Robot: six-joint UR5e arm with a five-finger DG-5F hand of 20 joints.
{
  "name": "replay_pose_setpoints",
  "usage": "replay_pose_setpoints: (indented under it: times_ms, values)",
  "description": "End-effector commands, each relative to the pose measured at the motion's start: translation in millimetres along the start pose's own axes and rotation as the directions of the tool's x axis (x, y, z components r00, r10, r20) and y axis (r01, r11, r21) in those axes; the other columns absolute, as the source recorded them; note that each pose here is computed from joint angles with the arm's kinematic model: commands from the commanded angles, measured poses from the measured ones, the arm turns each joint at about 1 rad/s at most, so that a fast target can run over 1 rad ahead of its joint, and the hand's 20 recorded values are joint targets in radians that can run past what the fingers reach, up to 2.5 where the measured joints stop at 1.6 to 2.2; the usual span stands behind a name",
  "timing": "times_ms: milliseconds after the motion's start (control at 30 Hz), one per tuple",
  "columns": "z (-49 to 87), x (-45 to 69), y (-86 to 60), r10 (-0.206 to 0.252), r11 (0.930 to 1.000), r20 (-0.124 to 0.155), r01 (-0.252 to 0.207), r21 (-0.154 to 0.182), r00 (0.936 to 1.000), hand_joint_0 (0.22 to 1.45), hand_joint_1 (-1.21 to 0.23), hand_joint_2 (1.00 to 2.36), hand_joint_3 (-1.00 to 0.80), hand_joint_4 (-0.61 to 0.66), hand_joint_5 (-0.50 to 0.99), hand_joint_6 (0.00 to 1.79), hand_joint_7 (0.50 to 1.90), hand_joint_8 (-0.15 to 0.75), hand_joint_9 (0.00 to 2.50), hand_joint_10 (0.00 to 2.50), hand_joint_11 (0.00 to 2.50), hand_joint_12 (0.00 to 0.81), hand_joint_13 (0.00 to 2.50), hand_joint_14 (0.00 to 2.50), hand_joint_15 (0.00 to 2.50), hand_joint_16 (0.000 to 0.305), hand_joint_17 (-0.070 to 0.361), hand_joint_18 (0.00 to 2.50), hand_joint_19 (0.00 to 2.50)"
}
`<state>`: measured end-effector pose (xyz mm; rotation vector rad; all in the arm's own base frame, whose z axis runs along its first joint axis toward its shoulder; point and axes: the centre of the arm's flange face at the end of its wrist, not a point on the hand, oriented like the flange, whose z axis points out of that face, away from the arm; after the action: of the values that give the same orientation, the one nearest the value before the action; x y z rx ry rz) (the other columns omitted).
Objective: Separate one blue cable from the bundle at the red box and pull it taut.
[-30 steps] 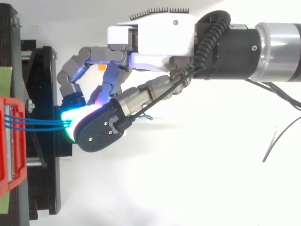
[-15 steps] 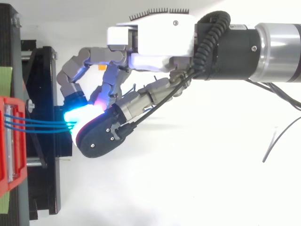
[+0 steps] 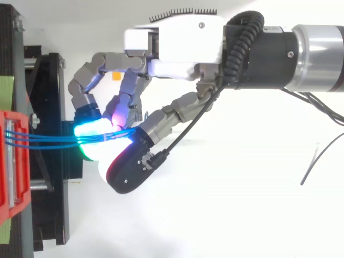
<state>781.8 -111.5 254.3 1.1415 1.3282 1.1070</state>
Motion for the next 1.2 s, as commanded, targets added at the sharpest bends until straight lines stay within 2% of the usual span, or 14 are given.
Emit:
replay_pose_setpoints:
  times_ms: [0,67,133,200,267,367,567,633,700,867,1167]
  values:
    - [-0.6,-1.7,-1.1,-0.002,1.0000,0.002,0.002,0.002,1.0000,0.48,-0.70,1.00,-0.50,0.07,-0.14,0.87,1.09,0.332,1.30,0.02,1.28,0.415,0.96,0.02,0.70,0.055,0.123,0.96,0.81]
    - [-0.6,-1.7,-1.1,-0.008,1.0000,0.002,0.008,0.002,1.0000,0.49,-0.62,1.00,-0.50,0.07,-0.14,0.86,1.09,0.327,1.30,0.02,1.28,0.413,0.95,0.03,0.70,0.054,0.122,0.96,0.82]
    - [-0.8,-2.9,-1.2,-0.016,0.9999,0.004,0.016,0.003,0.9999,0.55,-0.50,1.00,-0.50,0.05,-0.14,0.85,1.12,0.297,1.29,0.03,1.29,0.392,0.95,0.02,0.71,0.050,0.113,0.92,0.84]
    - [-0.8,-2.9,-1.2,-0.016,0.9999,0.004,0.016,0.003,0.9999,0.60,-0.50,1.00,-0.50,0.03,-0.14,0.85,1.15,0.289,1.30,0.03,1.29,0.386,0.94,0.03,0.71,0.048,0.108,0.91,0.86]
    - [-0.6,-1.7,-1.1,-0.016,0.9999,0.002,0.016,0.002,0.9999,0.63,-0.54,1.00,-0.50,0.03,-0.14,0.85,1.14,0.293,1.29,0.03,1.30,0.388,0.94,0.03,0.71,0.048,0.109,0.91,0.86]
    - [-0.6,-1.7,-1.1,-0.016,0.9999,0.002,0.016,0.002,0.9999,0.62,-0.67,1.01,-0.34,0.03,-0.14,0.85,1.19,0.292,1.28,0.03,1.30,0.395,0.94,0.03,0.71,0.049,0.109,0.91,0.86]
    - [-0.6,-1.7,-1.5,-0.016,0.9999,0.002,0.016,0.001,0.9999,0.65,-0.85,1.02,-0.22,0.00,-0.15,0.87,1.27,0.302,1.25,0.03,1.31,0.390,0.92,0.03,0.70,0.049,0.110,0.90,0.84]
    - [-0.3,-1.8,-0.8,-0.016,0.9999,0.003,0.016,-0.001,0.9999,0.73,-0.90,1.02,-0.24,-0.07,-0.16,0.88,1.41,0.299,1.23,0.03,1.31,0.377,0.91,0.03,0.70,0.049,0.109,0.90,0.82]
    - [-0.6,-1.7,-1.5,-0.016,0.9999,0.002,0.016,0.001,0.9999,0.80,-0.90,1.01,-0.30,-0.06,-0.17,0.90,1.58,0.299,1.21,0.03,1.29,0.372,0.88,0.03,0.70,0.048,0.108,0.87,0.81]
    - [-0.6,-1.7,-1.5,-0.017,0.9998,0.002,0.017,0.001,0.9998,0.86,-0.87,1.00,-0.49,-0.13,-0.19,0.91,1.55,0.281,1.19,0.03,1.28,0.361,0.86,0.03,0.68,0.047,0.106,0.81,0.81]
    - [-1.3,-2.8,-2.1,-0.016,0.9999,0.003,0.016,0.006,0.9999,0.82,-0.85,1.00,-0.50,-0.18,-0.18,0.93,1.52,0.272,1.22,0.03,1.31,0.355,0.89,0.03,0.68,0.046,0.105,0.86,0.76]
